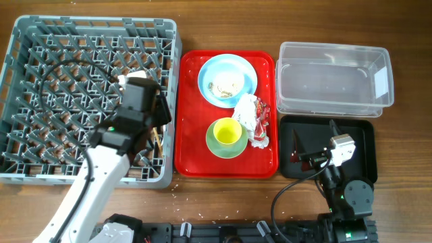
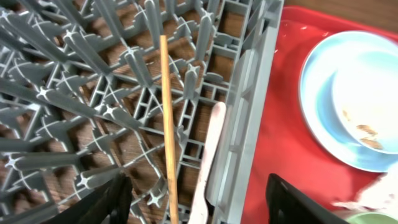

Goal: Sort waste into correct bins and load items into the dishwasher rack
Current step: 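Carry the fork and chopstick left and place them in the grey rack, then reach the right gripper to the red tray and grasp the red wrapper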

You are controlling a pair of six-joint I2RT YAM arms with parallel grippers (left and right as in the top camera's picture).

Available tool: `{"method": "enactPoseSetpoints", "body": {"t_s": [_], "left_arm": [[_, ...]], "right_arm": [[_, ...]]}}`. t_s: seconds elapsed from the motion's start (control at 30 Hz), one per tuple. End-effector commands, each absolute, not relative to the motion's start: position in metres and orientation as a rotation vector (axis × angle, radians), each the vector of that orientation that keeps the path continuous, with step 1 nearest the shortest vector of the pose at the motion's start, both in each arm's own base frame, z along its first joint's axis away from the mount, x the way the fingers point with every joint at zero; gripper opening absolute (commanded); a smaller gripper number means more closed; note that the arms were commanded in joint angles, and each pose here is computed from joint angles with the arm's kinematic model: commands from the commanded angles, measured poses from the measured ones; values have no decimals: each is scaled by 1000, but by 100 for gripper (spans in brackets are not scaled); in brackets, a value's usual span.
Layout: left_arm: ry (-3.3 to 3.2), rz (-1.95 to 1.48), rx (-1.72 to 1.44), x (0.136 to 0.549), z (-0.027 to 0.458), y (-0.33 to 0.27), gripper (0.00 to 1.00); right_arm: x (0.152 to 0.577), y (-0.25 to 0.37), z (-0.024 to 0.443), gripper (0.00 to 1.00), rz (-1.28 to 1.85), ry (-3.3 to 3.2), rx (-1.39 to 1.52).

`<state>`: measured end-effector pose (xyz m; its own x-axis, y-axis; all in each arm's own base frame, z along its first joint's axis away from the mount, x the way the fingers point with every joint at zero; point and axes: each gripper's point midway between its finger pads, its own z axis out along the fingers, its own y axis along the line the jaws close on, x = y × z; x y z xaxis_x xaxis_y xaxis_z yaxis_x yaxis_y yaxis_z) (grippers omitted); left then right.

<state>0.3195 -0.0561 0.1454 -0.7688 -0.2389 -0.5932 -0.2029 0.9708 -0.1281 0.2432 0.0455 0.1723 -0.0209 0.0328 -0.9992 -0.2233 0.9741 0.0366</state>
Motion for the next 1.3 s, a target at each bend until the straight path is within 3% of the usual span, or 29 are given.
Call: {"method": "enactPoseSetpoints", "body": {"t_s": [0.0, 0.1, 0.2, 0.37, 0.67, 1.27], "left_arm": [[2510, -403, -376, 310, 152, -63, 78], [2503, -702, -457, 303, 162, -60, 83], [2472, -764, -623, 299, 162, -30, 100], [2454, -753, -653, 291, 169, -24, 100], [2255, -713, -522, 251, 233, -31, 100], [2253, -713, -521, 250, 233, -31, 100]], "right_arm": [[244, 44, 173, 100, 190, 1577, -149], [244, 44, 173, 100, 190, 1577, -149], [244, 44, 173, 100, 190, 1577, -149], [244, 44, 173, 100, 190, 1577, -149], [244, 44, 173, 100, 190, 1577, -149], [244, 44, 173, 100, 190, 1577, -149]]}}
